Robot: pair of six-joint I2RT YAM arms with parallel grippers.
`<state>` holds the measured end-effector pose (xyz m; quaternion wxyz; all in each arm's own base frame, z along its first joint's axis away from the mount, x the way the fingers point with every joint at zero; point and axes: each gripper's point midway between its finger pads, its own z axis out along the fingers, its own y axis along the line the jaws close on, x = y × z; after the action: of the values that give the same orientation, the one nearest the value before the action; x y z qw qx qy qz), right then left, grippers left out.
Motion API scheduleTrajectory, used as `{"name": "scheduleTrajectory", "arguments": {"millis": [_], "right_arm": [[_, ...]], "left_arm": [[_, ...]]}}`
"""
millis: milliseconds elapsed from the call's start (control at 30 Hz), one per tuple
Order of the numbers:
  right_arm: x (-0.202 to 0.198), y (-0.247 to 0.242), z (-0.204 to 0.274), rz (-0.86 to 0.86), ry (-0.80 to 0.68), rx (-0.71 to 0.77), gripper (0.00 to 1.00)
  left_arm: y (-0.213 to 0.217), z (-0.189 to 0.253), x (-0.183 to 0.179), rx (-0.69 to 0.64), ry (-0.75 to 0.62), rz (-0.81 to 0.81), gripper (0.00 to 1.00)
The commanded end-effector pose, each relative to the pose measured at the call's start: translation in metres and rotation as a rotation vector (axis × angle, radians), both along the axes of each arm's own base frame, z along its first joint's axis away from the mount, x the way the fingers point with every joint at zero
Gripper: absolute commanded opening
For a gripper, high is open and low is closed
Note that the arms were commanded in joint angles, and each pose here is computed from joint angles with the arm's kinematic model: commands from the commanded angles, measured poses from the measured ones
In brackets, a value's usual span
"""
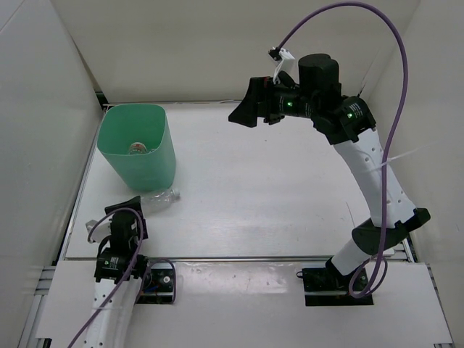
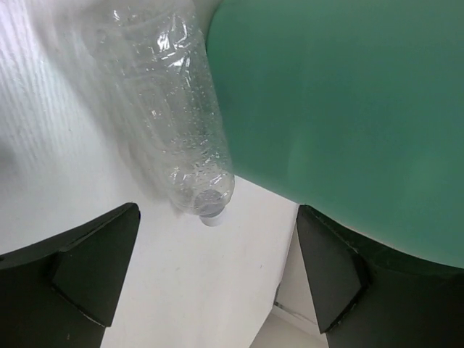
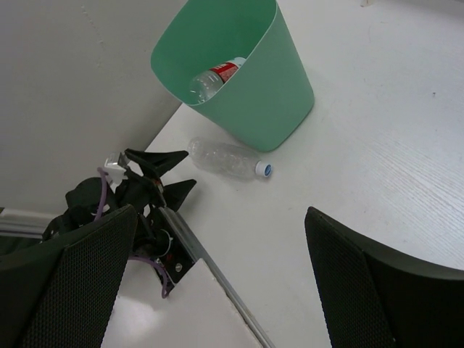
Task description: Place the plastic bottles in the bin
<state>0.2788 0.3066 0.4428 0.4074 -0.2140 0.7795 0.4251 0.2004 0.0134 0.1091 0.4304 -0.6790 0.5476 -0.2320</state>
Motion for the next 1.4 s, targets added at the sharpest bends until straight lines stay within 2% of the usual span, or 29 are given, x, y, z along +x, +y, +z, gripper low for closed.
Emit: {"name": "scheduleTrajectory", "arguments": {"millis": [0,100,200,533,767,1000,1100,1200,1367], "right_arm": [[-0.008,0.000,0.009,0.049,0.006,0.034,1.00],[-0.008,-0.003,0.008,0.063,0.021,0.038,1.00],[-0.009,-0.010,0.016,0.067,0.025,0.058,1.00],[-0.014,-0.040,0.030,0.078,0.027,0.100,1.00],[-0.017,-0.046,0.033,0.091,0.041,0.118,1.00],[-0.016,-0.051,0.026,0.062,0.056,0.106,1.00],[-0.015,-0.051,0.023,0.061,0.064,0.102,1.00],[-0.018,-0.052,0.023,0.061,0.064,0.102,1.00],[-0.014,-0.052,0.015,0.051,0.084,0.091,1.00]], "left_arm": [[-0.002,0.012,0.016,-0.069,-0.066,0.038,1.00],[-0.003,0.006,0.029,-0.053,-0.056,0.028,1.00],[-0.003,-0.019,0.032,-0.054,0.002,0.035,1.00],[0.002,-0.054,0.040,-0.010,0.025,0.047,1.00],[0.005,-0.056,0.050,0.009,0.001,0.054,1.00],[0.004,-0.077,0.053,0.014,0.142,0.018,1.00],[0.006,-0.075,0.056,0.015,0.162,0.007,0.91],[0.010,-0.066,0.062,0.063,0.158,-0.020,0.86],[0.006,-0.058,0.062,0.099,0.140,-0.073,0.70]]}}
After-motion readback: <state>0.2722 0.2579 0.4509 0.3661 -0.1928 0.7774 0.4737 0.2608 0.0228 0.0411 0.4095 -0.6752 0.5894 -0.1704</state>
